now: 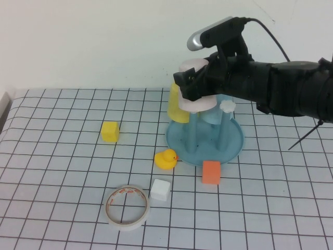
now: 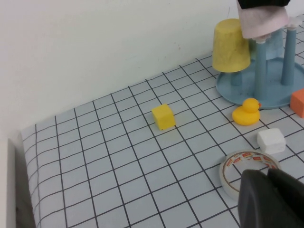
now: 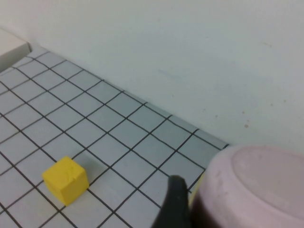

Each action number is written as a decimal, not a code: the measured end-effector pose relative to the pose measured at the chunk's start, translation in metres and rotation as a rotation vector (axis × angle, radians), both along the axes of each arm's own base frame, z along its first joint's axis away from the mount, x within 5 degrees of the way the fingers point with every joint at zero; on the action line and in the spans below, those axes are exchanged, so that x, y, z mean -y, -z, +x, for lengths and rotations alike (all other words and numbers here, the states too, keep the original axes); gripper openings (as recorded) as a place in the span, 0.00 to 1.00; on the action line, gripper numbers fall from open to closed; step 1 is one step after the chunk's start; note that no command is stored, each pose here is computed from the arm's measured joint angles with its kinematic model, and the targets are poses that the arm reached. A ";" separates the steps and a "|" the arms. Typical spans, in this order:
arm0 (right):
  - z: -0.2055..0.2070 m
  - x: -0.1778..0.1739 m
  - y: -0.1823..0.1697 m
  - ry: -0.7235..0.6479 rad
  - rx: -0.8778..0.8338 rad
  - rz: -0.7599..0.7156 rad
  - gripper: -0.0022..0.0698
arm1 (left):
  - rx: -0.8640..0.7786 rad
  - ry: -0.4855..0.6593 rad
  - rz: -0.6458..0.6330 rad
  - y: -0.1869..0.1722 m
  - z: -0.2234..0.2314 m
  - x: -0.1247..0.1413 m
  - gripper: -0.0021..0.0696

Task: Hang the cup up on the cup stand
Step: Place the cup on the cup holder

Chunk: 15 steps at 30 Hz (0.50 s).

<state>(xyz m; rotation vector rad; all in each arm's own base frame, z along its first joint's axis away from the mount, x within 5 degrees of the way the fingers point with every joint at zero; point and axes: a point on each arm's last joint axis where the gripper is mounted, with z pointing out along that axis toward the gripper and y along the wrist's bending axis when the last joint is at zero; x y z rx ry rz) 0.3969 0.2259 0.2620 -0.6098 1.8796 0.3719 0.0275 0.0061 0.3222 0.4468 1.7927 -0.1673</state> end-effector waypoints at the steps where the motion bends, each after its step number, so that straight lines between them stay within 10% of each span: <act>1: 0.001 0.000 0.002 0.000 -0.004 -0.002 0.85 | 0.001 -0.001 0.002 0.000 0.000 0.000 0.03; 15: 0.004 0.000 0.013 0.025 -0.034 -0.007 0.92 | 0.010 -0.008 0.017 0.000 0.000 -0.001 0.03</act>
